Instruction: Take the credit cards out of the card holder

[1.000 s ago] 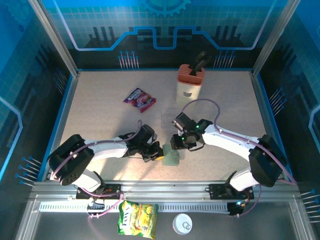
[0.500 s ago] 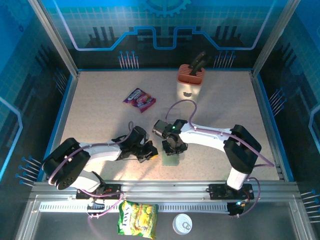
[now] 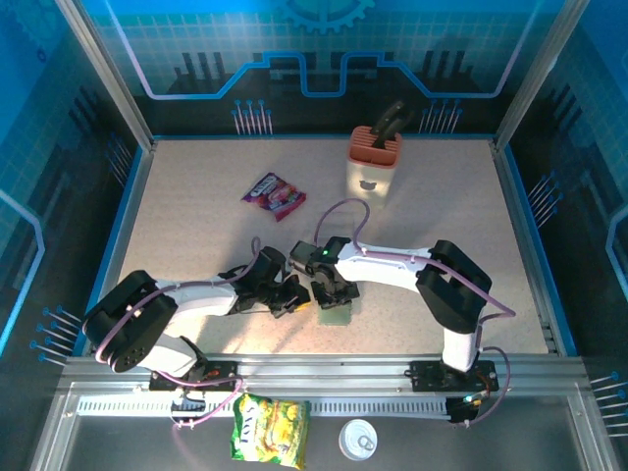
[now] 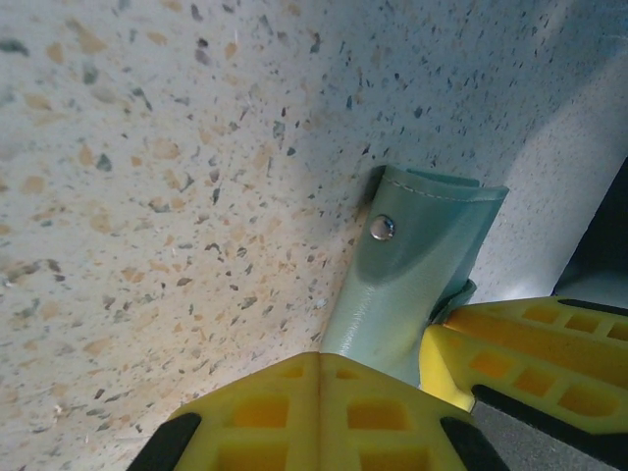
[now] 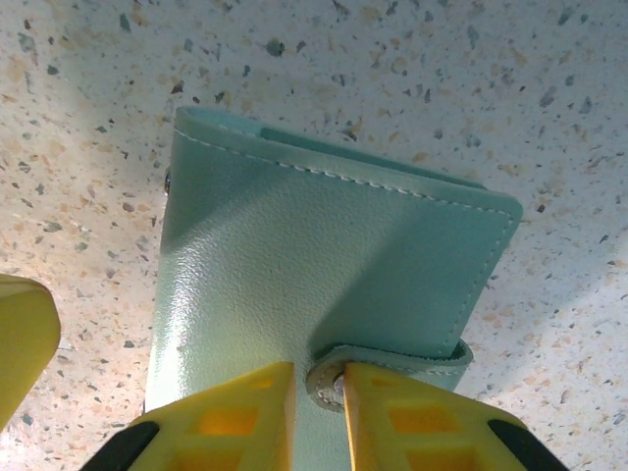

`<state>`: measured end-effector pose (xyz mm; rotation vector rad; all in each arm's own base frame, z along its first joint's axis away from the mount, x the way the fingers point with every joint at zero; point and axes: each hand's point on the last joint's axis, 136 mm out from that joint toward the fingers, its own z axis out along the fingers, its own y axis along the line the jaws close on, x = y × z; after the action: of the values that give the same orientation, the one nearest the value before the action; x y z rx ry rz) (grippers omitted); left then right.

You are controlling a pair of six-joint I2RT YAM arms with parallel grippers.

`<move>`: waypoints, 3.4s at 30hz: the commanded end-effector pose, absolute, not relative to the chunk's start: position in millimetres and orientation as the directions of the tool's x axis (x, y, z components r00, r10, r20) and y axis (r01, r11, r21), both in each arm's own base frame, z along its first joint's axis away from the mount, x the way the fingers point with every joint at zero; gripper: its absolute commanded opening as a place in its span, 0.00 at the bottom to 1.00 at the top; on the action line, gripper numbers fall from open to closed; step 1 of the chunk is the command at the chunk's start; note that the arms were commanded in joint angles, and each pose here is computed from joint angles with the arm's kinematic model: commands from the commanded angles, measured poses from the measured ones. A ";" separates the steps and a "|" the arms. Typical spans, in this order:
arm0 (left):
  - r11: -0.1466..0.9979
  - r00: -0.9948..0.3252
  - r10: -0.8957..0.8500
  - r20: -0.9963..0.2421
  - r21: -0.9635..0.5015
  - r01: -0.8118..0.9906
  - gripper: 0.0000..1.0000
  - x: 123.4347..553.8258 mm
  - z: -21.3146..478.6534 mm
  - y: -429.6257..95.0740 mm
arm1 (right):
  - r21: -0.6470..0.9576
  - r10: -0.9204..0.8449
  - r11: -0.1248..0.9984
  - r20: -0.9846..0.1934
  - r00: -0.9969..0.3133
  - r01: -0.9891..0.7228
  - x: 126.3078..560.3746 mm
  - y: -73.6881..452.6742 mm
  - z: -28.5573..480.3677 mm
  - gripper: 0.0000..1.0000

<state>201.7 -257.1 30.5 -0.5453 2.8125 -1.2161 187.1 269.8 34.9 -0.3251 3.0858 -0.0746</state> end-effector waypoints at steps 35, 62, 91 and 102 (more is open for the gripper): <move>0.629 -0.939 -0.319 0.130 -0.713 -0.312 0.00 206.1 45.6 -278.6 | 0.049 -0.202 0.978 0.015 -0.979 -0.201 181.7 259.8 9.9 0.28; 0.738 -0.911 -0.369 0.183 -0.539 -0.407 0.00 189.6 -9.8 -291.0 | 0.222 -0.097 0.972 0.068 -0.993 -0.080 175.4 226.8 -18.6 0.00; 0.726 -0.812 -0.513 0.279 -0.363 -0.584 0.00 154.9 -89.7 -236.8 | 0.418 0.092 0.900 0.091 -0.992 0.121 176.5 175.8 -19.1 0.00; 0.709 -0.804 -0.524 0.280 -0.380 -0.595 0.00 155.8 -96.2 -235.9 | 0.508 0.105 0.854 0.045 -0.993 0.113 185.9 174.9 8.2 0.00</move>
<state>207.2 -328.6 17.3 -0.6190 2.7629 -1.5295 199.2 196.1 19.3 0.1414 2.9622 0.9702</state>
